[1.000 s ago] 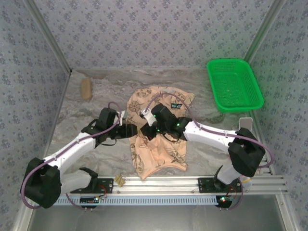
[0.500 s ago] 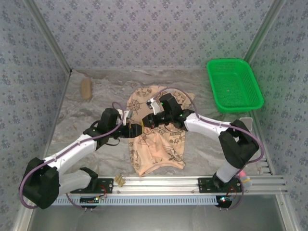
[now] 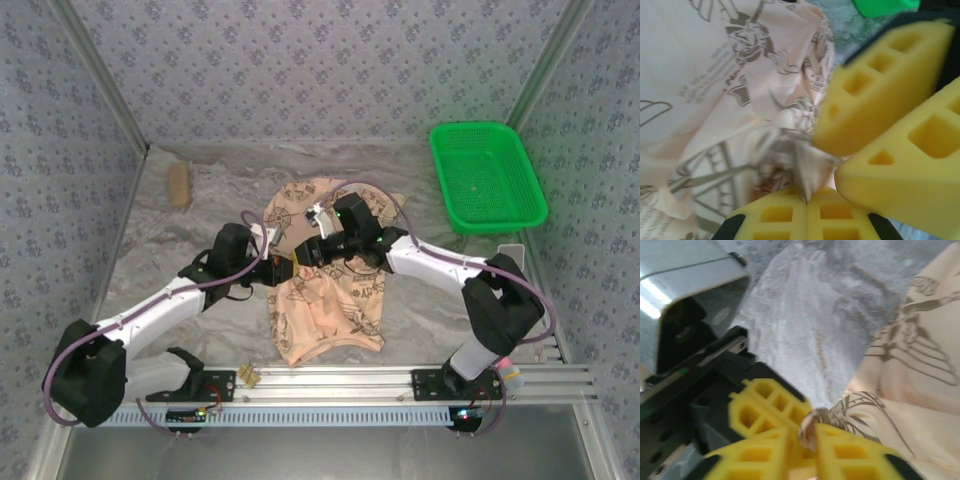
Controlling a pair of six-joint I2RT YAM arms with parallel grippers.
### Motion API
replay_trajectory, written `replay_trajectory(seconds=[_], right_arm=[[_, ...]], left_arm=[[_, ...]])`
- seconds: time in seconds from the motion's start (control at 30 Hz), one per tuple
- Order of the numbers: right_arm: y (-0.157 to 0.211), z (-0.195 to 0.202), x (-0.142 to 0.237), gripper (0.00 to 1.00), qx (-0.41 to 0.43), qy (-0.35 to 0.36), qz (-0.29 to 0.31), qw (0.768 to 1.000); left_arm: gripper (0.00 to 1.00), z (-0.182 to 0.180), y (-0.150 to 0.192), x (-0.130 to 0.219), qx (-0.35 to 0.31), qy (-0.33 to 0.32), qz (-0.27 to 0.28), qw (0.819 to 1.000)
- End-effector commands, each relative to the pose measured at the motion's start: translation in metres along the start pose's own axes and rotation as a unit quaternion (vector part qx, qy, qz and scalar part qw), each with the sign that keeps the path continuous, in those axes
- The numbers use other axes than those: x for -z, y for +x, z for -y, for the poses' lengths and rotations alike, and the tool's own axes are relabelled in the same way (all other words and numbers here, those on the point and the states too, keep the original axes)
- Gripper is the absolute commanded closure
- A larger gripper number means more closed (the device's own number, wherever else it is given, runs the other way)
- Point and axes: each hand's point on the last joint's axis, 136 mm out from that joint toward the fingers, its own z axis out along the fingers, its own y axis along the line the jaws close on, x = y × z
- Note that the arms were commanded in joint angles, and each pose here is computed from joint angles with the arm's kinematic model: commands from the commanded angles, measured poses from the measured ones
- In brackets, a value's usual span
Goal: Fold the inside-out t-shirt
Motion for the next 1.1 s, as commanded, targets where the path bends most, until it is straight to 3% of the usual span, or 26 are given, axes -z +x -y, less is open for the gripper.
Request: replay_trajectory(seconds=[0.0, 0.1, 0.17, 0.37, 0.5, 0.53, 0.73, 0.83, 0.9, 0.97, 1.07], right_arm=[[0.006, 0.009, 0.029, 0.68, 0.110, 0.095, 0.024, 0.989], [0.025, -0.017, 0.045, 0.67, 0.297, 0.114, 0.059, 0.946], [0.043, -0.015, 0.050, 0.69, 0.355, 0.120, 0.056, 0.926], [0.071, 0.014, 0.029, 0.66, 0.362, 0.154, -0.006, 0.919], [0.090, 0.030, 0.015, 0.96, 0.372, 0.160, -0.054, 0.913], [0.102, 0.029, 0.011, 1.00, 0.386, 0.147, -0.071, 0.908], [0.167, 0.008, 0.001, 1.00, 0.460, 0.066, -0.128, 0.876], [0.179, -0.003, 0.005, 1.00, 0.530, 0.036, -0.117, 0.839], [0.176, -0.015, 0.012, 1.00, 0.604, 0.028, -0.070, 0.793], [0.152, -0.021, 0.019, 0.89, 0.610, 0.056, -0.018, 0.790], [0.130, -0.033, 0.033, 0.84, 0.618, 0.052, 0.014, 0.785]], left_arm=[[1.00, 0.047, -0.023, 0.008, 0.009, 0.097, 0.014, 0.995], [1.00, 0.057, -0.018, 0.011, 0.055, 0.125, -0.013, 0.991], [1.00, 0.060, -0.012, 0.013, 0.069, 0.135, -0.024, 0.988], [1.00, 0.075, -0.008, 0.017, 0.094, 0.174, -0.053, 0.979], [1.00, 0.085, -0.013, 0.023, 0.085, 0.192, -0.051, 0.976], [1.00, 0.087, -0.016, 0.025, 0.084, 0.194, -0.047, 0.976], [1.00, 0.076, -0.034, 0.032, 0.112, 0.177, -0.011, 0.978], [1.00, 0.065, -0.032, 0.027, 0.135, 0.171, -0.017, 0.976], [1.00, 0.059, -0.027, 0.021, 0.151, 0.165, -0.030, 0.974], [1.00, 0.056, -0.020, 0.016, 0.159, 0.167, -0.042, 0.972], [1.00, 0.052, -0.010, 0.013, 0.174, 0.162, -0.063, 0.969]])
